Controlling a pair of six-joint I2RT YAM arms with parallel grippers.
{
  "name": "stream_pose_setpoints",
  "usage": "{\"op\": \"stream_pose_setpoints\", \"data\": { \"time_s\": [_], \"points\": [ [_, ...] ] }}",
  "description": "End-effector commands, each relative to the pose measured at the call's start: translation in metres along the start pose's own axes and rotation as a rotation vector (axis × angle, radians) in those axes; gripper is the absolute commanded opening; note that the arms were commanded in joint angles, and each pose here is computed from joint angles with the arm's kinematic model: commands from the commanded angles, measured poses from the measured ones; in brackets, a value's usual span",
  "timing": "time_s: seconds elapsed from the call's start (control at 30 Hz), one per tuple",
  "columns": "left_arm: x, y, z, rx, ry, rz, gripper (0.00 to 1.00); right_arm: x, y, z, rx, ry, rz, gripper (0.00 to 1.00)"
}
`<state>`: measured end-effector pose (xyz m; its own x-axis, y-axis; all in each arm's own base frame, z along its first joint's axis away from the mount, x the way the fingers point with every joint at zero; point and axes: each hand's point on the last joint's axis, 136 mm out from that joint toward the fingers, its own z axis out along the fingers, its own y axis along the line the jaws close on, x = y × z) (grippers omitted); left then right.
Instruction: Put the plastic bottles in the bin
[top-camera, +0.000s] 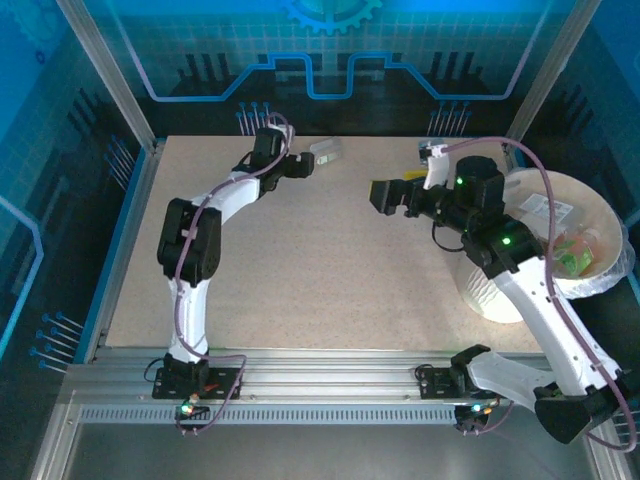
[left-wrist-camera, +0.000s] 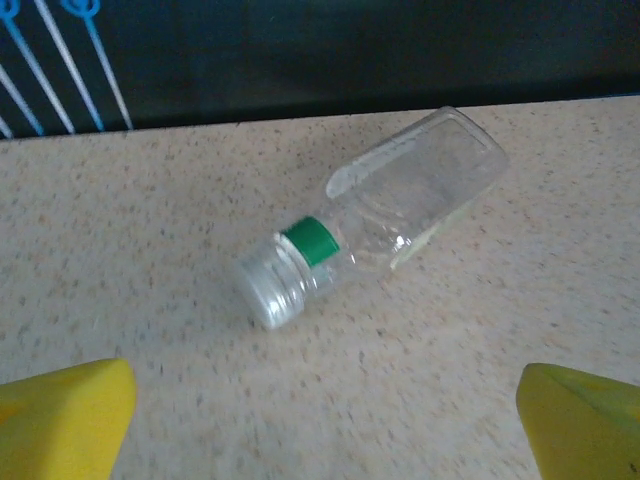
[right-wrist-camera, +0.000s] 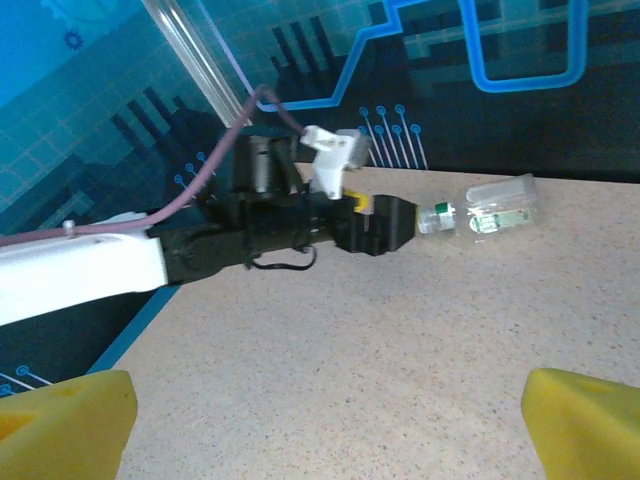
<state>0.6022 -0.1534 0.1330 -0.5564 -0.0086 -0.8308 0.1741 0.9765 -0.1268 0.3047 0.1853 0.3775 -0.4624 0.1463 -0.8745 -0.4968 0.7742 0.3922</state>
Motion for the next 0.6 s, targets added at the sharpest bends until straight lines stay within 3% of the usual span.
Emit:
{"op": "stream_pose_setpoints", "data": {
  "time_s": [0.0, 0.13, 0.27, 0.57],
  "points": [
    [-0.003, 0.011, 0.021, 0.017, 0.024, 0.118, 0.99, -0.012, 0.005, 0.009, 0.005, -0.056, -0.013, 1.00],
    [0.007, 0.016, 0.041, 0.046, 0.107, 0.179, 0.99, -0.011, 0.003, 0.014, 0.024, -0.052, -0.008, 1.00],
    [0.018, 0.004, 0.054, 0.182, 0.179, 0.219, 0.99, -0.012, -0.003, 0.014, 0.058, -0.058, -0.016, 1.00],
    [0.026, 0.006, 0.080, 0.277, 0.212, 0.312, 0.99, -0.016, -0.012, 0.011, 0.120, -0.067, -0.052, 1.00]
  ]
}}
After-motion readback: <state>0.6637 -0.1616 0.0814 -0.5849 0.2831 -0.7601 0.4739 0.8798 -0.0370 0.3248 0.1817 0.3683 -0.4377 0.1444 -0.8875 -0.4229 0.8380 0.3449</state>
